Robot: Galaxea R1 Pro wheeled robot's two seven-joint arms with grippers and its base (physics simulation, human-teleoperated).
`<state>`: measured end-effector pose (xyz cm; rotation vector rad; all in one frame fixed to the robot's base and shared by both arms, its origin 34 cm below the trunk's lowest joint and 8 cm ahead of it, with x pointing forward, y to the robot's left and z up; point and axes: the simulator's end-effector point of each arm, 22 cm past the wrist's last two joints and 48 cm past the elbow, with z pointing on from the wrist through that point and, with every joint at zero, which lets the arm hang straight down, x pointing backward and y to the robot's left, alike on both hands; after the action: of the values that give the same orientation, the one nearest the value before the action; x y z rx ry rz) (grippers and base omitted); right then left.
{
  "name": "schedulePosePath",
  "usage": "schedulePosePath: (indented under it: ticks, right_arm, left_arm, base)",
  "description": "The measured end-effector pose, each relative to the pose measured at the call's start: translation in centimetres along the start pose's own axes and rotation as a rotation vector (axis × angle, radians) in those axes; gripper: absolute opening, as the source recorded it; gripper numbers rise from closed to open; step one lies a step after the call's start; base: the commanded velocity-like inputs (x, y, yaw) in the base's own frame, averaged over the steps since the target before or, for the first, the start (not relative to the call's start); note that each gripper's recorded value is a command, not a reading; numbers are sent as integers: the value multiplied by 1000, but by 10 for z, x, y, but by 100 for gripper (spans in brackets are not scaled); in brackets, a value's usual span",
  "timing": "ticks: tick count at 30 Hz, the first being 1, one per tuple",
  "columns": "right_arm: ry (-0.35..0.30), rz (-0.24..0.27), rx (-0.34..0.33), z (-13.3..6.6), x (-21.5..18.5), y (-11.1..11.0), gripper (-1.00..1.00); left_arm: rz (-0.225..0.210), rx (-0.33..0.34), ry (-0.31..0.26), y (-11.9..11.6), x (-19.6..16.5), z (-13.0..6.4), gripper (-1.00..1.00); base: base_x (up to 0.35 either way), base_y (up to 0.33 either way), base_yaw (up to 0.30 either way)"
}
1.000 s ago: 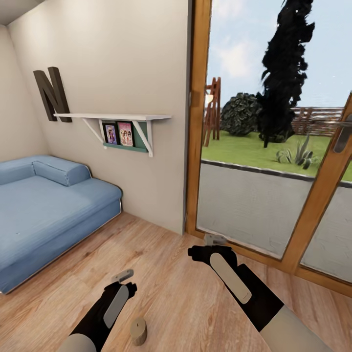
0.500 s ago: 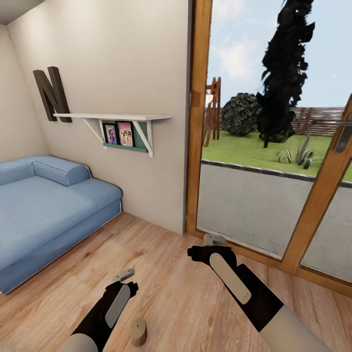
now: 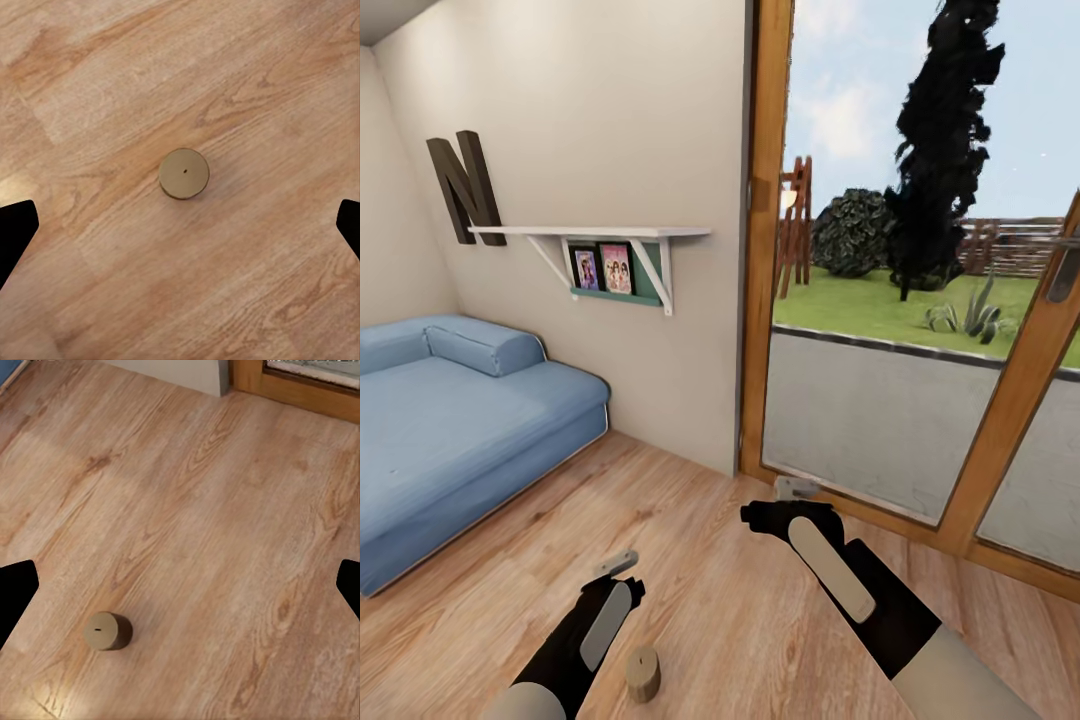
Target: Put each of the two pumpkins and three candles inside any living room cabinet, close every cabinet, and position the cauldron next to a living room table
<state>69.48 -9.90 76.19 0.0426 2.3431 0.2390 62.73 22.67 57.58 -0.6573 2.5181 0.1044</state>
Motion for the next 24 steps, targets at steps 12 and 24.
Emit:
schedulePosePath:
  ticks: [12, 24]
  right_arm:
    - [-112, -80, -185, -47, -13, 57, 100]
    - [-107, -82, -187, -34, 8, 52, 100]
  left_arm:
    - [1, 10, 2, 0, 17, 20, 100]
    - [22, 17, -4, -1, 33, 37, 100]
  base:
    - [0, 0, 0]
    - [0, 0, 0]
